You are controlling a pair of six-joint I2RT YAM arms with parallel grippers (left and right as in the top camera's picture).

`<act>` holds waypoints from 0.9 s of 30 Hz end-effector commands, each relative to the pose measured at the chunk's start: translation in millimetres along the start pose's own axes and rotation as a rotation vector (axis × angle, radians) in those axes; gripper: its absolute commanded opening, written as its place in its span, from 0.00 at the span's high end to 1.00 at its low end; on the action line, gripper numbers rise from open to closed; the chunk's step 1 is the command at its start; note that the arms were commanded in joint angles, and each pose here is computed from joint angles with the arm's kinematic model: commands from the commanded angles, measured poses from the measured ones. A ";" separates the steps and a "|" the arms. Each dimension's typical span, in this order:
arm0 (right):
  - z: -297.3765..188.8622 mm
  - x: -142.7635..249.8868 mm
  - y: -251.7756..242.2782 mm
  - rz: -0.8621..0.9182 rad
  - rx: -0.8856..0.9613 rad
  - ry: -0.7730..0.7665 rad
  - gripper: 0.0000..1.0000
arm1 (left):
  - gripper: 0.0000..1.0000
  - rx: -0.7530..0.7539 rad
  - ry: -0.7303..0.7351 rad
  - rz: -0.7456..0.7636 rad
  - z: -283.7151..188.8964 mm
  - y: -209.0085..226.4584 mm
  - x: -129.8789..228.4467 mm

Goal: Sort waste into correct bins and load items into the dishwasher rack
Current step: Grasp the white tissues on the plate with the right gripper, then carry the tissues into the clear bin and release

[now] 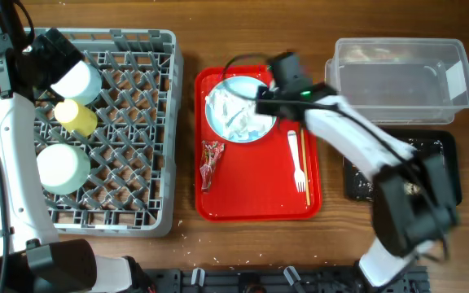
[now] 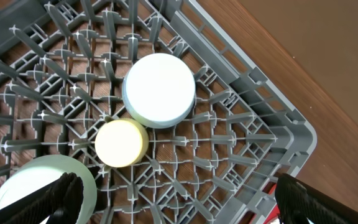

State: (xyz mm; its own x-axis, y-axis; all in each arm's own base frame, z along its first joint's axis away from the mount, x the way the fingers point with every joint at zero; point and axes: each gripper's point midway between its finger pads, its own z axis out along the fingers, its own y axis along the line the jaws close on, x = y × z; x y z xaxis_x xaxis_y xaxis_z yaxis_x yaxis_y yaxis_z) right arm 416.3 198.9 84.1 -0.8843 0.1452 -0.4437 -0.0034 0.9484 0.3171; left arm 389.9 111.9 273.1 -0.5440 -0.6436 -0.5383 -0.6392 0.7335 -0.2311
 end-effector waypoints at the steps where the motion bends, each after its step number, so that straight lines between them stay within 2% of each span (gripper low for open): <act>1: -78.0 -60.2 -20.3 0.087 -0.018 -0.202 0.96 | 0.00 0.004 0.004 -0.007 1.1 -0.9 1.3; 3: -91.6 -52.6 -13.4 0.042 -0.095 -0.156 0.94 | 0.00 0.004 0.004 -0.008 1.1 -0.9 1.3; 5: -77.9 -16.0 3.3 0.024 -0.173 -0.009 0.59 | 0.00 0.004 0.004 -0.008 1.1 -0.9 1.3; 8: -45.2 20.1 14.6 -0.039 -0.140 0.073 0.57 | 0.00 0.004 0.004 -0.008 1.1 -0.9 1.3; 9: -27.2 34.7 27.8 -0.101 -0.149 0.105 0.51 | 0.00 0.004 0.004 -0.008 1.1 -0.9 1.3; 11: 9.0 58.7 35.9 -0.166 -0.104 0.146 0.30 | 0.00 0.004 0.004 -0.007 1.1 -0.9 1.3; 13: 32.0 71.8 20.3 -0.141 -0.004 0.170 0.26 | 0.00 0.004 0.004 -0.007 1.1 -0.9 1.3; 16: 46.5 75.9 7.2 -0.185 0.051 0.175 0.32 | 0.00 0.004 0.004 -0.007 1.1 -0.9 1.3; 17: 47.3 71.8 2.2 -0.195 0.082 0.154 0.38 | 0.00 0.004 0.004 -0.007 1.1 -0.9 1.3; 19: 47.5 68.5 -1.1 -0.198 0.105 0.138 0.66 | 0.00 0.004 0.004 -0.007 1.1 -0.9 1.3; 20: 47.5 68.6 -1.0 -0.198 0.105 0.138 0.73 | 0.00 0.004 0.004 -0.008 1.1 -0.9 1.3; 21: 47.5 68.7 -1.0 -0.197 0.105 0.138 0.87 | 0.00 0.004 0.004 -0.007 1.1 -0.9 1.3; 22: 47.5 68.7 -1.0 -0.195 0.105 0.138 0.96 | 0.00 0.004 0.004 -0.008 1.1 -0.9 1.3; 26: 40.9 68.3 11.6 -0.145 0.047 0.149 0.96 | 0.00 0.004 0.004 -0.008 1.1 -0.9 1.3; 27: 31.5 58.1 15.8 -0.112 0.038 0.120 0.96 | 0.00 0.004 0.004 -0.007 1.1 -0.9 1.3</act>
State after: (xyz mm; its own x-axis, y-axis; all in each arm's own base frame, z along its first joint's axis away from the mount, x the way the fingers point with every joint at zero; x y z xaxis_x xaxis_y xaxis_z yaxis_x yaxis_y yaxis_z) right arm 376.9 227.2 20.8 -0.9291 -0.0609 -0.3647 -0.1353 0.9739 0.1820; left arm 389.8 112.0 273.1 -0.5439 -0.6436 -0.5385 -0.6393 0.7334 -0.2309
